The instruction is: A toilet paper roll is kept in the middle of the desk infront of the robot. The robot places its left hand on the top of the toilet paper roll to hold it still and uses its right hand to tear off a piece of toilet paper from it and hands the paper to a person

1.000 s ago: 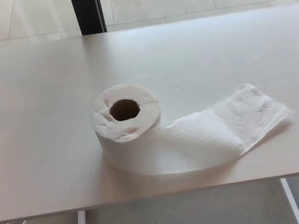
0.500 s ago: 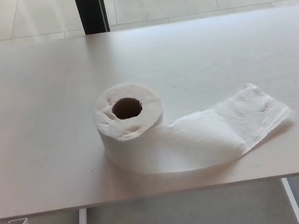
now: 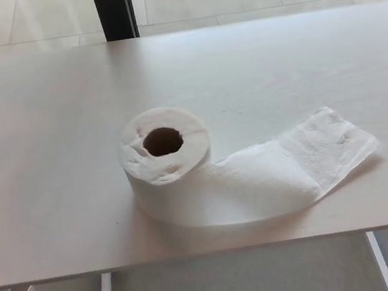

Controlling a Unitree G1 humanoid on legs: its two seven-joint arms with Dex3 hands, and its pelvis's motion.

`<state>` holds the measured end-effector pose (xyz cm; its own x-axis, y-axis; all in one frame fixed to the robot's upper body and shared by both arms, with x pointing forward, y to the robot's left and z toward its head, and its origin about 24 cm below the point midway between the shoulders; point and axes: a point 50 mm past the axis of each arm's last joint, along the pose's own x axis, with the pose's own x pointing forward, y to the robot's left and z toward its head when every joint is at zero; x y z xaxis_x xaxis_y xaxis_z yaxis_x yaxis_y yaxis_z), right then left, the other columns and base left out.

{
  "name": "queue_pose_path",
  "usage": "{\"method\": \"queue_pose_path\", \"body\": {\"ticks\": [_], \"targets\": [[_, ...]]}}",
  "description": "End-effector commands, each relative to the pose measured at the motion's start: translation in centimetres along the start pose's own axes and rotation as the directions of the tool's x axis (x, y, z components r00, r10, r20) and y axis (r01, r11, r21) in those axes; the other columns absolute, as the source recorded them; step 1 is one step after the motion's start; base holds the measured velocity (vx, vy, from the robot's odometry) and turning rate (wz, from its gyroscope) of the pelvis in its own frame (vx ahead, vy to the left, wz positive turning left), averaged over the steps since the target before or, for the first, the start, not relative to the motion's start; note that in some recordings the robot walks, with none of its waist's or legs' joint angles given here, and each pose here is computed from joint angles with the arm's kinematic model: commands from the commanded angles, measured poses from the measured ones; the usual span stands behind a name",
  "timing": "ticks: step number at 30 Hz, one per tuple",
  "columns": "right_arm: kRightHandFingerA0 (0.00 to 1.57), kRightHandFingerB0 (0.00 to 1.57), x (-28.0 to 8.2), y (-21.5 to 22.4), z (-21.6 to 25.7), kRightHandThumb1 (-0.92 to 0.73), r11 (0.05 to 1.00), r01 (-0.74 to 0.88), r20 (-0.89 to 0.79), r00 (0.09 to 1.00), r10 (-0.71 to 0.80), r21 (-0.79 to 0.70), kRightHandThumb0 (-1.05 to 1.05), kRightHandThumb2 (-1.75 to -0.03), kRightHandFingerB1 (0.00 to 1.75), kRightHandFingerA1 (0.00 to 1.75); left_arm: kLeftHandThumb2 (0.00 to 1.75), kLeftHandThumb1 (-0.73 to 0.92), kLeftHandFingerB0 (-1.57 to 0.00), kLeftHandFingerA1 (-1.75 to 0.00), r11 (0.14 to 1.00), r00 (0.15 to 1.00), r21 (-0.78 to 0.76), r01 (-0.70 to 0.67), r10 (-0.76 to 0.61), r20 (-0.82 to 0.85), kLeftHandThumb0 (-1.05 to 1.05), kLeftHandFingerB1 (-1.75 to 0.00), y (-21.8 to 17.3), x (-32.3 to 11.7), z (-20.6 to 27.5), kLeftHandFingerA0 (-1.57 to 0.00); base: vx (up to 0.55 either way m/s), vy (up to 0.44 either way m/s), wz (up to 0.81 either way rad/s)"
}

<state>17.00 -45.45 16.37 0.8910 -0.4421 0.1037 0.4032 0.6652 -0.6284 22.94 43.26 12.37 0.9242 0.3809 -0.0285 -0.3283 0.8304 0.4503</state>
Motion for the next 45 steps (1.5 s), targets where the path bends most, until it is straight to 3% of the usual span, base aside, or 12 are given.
{"method": "queue_pose_path", "body": {"ticks": [1, 4, 11, 12, 15, 16, 19, 24, 26, 41, 42, 45], "targets": [[0.0, 0.0, 1.9, 4.1, 11.9, -0.47, 0.991, -0.116, 0.376, 0.923, 0.084, 0.064, -0.63, -0.9, 0.27, 0.39, 1.02, 0.6, -0.19, -0.61, 0.985, 0.919, -0.089, 0.148, -0.103, 0.381, -0.51, -0.52, -6.8, 1.1, 13.4, -0.33, 0.0, 0.0, 0.0], [0.03, 0.0, 2.1, 6.5, 13.8, -0.66, 0.977, -0.212, 0.412, 0.889, 0.199, -0.014, -0.55, -0.6, 0.28, 0.37, 0.62, 0.78, -0.25, -0.52, 0.966, 0.853, 0.022, 0.259, -0.239, 0.464, -0.52, -0.42, -10.1, 0.8, 16.5, -0.3, 0.0, 0.0, 0.0], [0.03, 0.07, 2.1, 11.8, 15.7, -0.43, 0.9, -0.41, 0.419, 0.799, 0.431, -0.146, -0.69, -0.83, 0.36, 0.44, 0.99, 0.57, -0.18, -0.61, 0.895, 0.714, 0.227, 0.385, -0.444, 0.541, -0.65, -0.5, -16.2, 0.5, 20.7, -0.3, 0.0, 0.0, 0.0], [0.05, 0.07, 2.0, 12.2, 15.8, -0.41, 0.896, -0.419, 0.429, 0.79, 0.438, -0.144, -0.65, -0.77, 0.39, 0.47, 0.62, 0.73, -0.31, -0.52, 0.892, 0.712, 0.24, 0.382, -0.45, 0.539, -0.65, -0.41, -16.4, 0.5, 20.8, -0.31, 0.0, 0.0, 0.0], [0.03, 0.0, 1.7, 14.1, 15.7, -0.35, 0.869, -0.433, 0.413, 0.765, 0.494, -0.238, -0.37, -0.94, 0.49, 0.52, 0.61, 0.72, -0.33, -0.5, 0.876, 0.699, 0.264, 0.403, -0.481, 0.529, -0.64, -0.41, -18.1, 0.2, 21.2, -0.33, 0.0, 0.0, 0.0], [0.15, 0.18, 1.6, 14.7, 15.6, -0.58, 0.859, -0.453, 0.41, 0.755, 0.512, -0.239, -0.62, -0.58, 0.29, 0.4, 0.61, 0.69, -0.32, -0.51, 0.868, 0.691, 0.277, 0.412, -0.495, 0.526, -0.67, -0.42, -18.6, 0.0, 21.3, -0.34, 0.0, 0.0, 0.0], [0.03, 0.0, 1.3, 16.7, 15.2, -0.36, 0.822, -0.517, 0.379, 0.729, 0.57, -0.24, -0.36, -0.95, 0.48, 0.53, 0.61, 0.71, -0.35, -0.5, 0.851, 0.679, 0.286, 0.44, -0.523, 0.515, -0.62, -0.43, -19.9, -0.4, 21.0, -0.34, 0.0, 0.0, 0.0], [0.1, 0.19, 0.9, 19.2, 15.3, -0.46, 0.773, -0.555, 0.356, 0.687, 0.634, -0.306, -0.64, -0.8, 0.43, 0.5, 0.62, 0.74, -0.33, -0.55, 0.817, 0.674, 0.29, 0.499, -0.576, 0.463, -0.65, -0.44, -22.4, -0.7, 20.1, -0.34, 0.0, 0.0, 0.0], [0.11, 0.21, 0.9, 19.6, 15.6, -0.46, 0.761, -0.566, 0.345, 0.678, 0.649, -0.317, -0.62, -0.79, 0.43, 0.5, 1.0, 0.59, -0.29, -0.62, 0.813, 0.676, 0.33, 0.479, -0.582, 0.452, -0.69, -0.54, -22.9, -0.8, 20.0, -0.32, 0.0, 0.0, 0.0], [0.26, 0.38, 1.3, 22.4, 14.2, -0.6, 0.724, -0.601, 0.217, 0.699, 0.682, -0.339, -0.46, -0.58, 0.35, 0.43, 0.64, 0.76, -0.39, -0.48, 0.71, 0.643, 0.572, 0.411, -0.671, 0.371, -0.59, -0.42, -26.2, -2.8, 17.4, -0.3, 0.0, 0.0, 0.0], [0.25, 0.4, 1.3, 22.7, 14.0, -0.61, 0.715, -0.603, 0.208, 0.695, 0.688, -0.354, -0.46, -0.58, 0.36, 0.45, 1.0, 0.62, -0.35, -0.56, 0.696, 0.643, 0.596, 0.4, -0.676, 0.359, -0.66, -0.55, -26.5, -2.8, 16.8, -0.27, 0.0, 0.0, 0.0], [0.22, 0.4, 1.3, 22.9, 13.8, -0.62, 0.708, -0.609, 0.191, 0.694, 0.694, -0.357, -0.47, -0.58, 0.36, 0.44, 1.03, 0.65, -0.34, -0.56, 0.69, 0.654, 0.618, 0.378, -0.671, 0.35, -0.67, -0.55, -26.8, -2.6, 16.4, -0.25, 0.0, 0.0, 0.0]]}}
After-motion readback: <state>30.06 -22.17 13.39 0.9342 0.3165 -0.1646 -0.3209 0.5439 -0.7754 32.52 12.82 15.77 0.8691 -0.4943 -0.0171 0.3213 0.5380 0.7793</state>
